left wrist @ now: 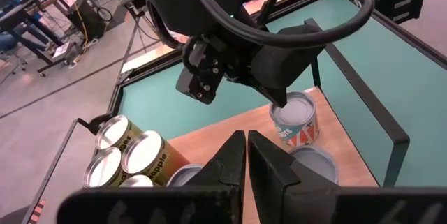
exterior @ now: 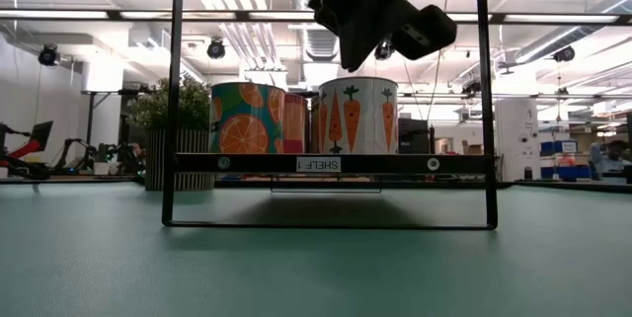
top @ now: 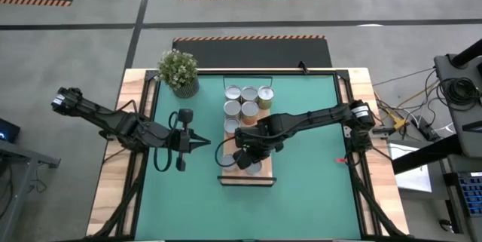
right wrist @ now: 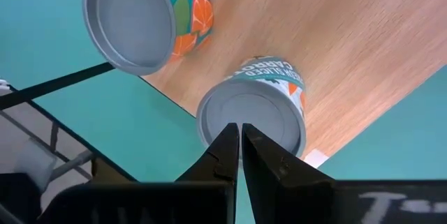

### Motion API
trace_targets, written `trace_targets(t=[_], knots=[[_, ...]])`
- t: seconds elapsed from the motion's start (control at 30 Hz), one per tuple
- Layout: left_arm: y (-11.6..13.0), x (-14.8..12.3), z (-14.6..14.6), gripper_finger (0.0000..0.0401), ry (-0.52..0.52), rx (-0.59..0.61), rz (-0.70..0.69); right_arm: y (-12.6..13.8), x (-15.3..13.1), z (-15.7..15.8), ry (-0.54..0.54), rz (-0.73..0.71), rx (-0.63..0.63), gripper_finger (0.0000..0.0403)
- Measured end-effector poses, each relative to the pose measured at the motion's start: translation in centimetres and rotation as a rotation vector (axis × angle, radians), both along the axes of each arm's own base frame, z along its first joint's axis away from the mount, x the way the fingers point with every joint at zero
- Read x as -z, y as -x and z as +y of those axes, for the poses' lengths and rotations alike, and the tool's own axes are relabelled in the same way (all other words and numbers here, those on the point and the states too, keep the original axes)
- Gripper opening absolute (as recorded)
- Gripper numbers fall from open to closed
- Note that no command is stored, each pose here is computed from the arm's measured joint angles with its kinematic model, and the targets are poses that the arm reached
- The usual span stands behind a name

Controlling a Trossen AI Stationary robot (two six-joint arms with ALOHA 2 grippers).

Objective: Pick and place cans onto a shelf
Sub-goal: Put the canned carrots on the shelf

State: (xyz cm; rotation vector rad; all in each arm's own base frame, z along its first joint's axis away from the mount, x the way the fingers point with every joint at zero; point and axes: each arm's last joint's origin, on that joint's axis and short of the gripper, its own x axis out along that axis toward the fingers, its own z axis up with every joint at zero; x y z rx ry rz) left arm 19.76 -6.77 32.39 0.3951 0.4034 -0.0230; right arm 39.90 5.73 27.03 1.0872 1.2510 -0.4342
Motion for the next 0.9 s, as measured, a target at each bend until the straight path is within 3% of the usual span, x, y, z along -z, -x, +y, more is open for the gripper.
trace_targets(t=[0.9], knots=[[0.0, 0.1, 0.0, 0.0000, 0.001, -0.001, 0.006, -0.2, 1.1, 0.0, 0.032, -0.021, -0.013, 0.0009]])
